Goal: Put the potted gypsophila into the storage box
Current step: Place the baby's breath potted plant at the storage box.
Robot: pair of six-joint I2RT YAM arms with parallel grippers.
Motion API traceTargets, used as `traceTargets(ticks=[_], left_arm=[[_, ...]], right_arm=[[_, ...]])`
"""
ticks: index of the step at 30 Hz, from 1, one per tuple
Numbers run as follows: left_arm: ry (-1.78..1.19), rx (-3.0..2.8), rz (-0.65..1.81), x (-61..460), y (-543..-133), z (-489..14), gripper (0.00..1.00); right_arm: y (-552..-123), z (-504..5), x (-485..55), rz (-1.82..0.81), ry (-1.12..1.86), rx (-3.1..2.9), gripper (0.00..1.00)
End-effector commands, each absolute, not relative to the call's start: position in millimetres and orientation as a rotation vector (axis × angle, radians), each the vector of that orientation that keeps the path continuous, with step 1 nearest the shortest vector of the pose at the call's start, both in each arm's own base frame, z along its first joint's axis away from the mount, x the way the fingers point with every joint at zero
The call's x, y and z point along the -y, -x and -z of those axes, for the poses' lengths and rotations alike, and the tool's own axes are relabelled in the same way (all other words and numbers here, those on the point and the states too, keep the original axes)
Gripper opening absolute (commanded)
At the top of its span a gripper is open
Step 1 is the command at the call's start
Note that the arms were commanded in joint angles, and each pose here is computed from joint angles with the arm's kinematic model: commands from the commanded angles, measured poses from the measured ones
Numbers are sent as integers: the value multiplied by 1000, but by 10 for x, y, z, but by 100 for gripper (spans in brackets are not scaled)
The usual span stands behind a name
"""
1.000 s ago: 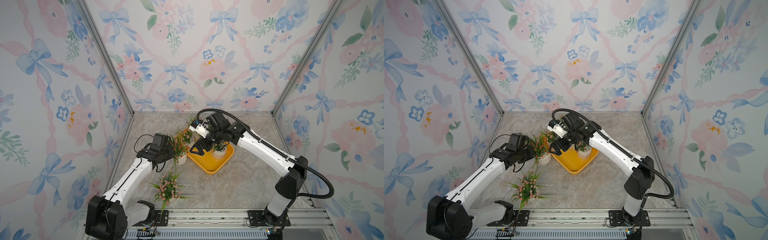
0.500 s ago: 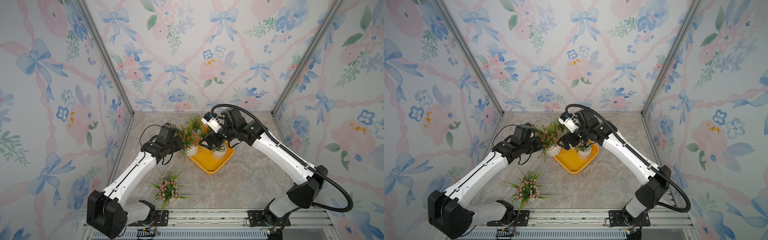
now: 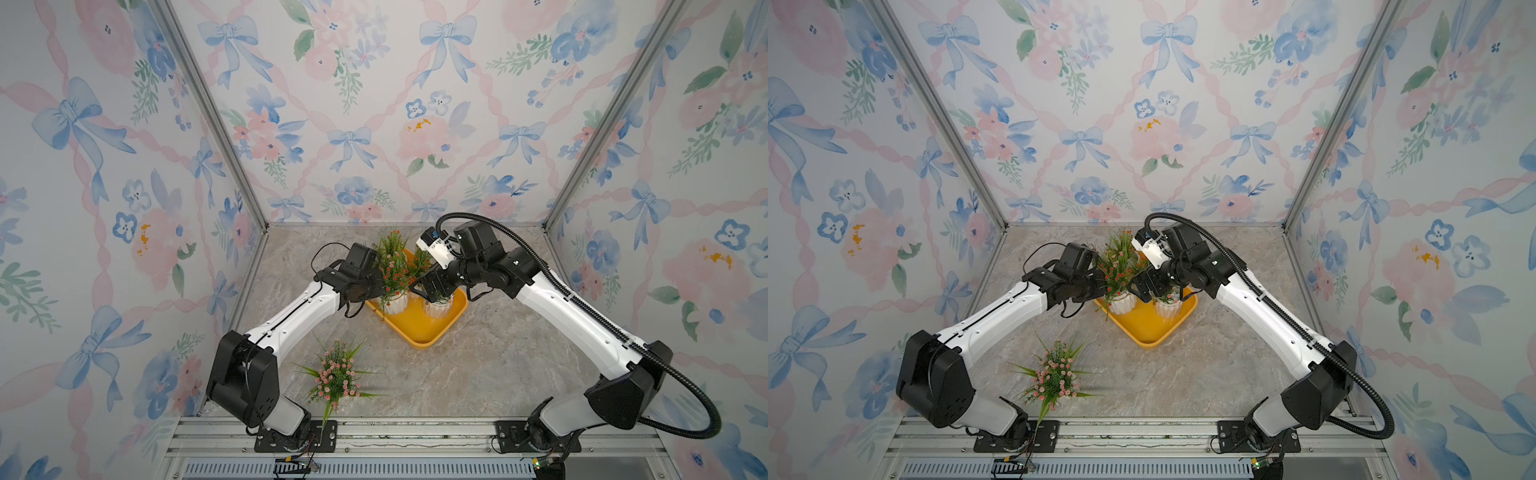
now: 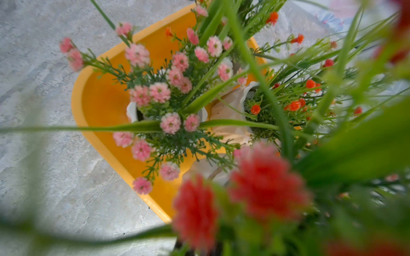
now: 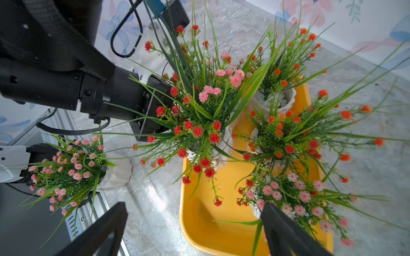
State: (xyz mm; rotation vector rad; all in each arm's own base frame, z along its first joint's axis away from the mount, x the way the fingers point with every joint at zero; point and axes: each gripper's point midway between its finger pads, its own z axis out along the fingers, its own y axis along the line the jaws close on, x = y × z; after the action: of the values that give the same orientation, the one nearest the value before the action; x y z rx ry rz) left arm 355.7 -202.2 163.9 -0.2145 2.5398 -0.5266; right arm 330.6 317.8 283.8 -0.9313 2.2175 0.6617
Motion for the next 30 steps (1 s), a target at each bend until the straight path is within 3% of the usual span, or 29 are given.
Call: traceTargets(ticks=[1, 12, 30], left_arm=[[186, -2452, 593, 2172, -3739, -1850, 0], [199, -2511, 524, 2189, -3833, -1424, 0], [166, -2530, 409, 2095, -3832, -1191, 0]], right_arm=[[-3357, -2801, -3088, -632, 892, -2241, 97], [-3446, -2768, -3001, -589, 898, -2280, 97], [-3608, -2681, -3103, -584, 886, -2310, 97]])
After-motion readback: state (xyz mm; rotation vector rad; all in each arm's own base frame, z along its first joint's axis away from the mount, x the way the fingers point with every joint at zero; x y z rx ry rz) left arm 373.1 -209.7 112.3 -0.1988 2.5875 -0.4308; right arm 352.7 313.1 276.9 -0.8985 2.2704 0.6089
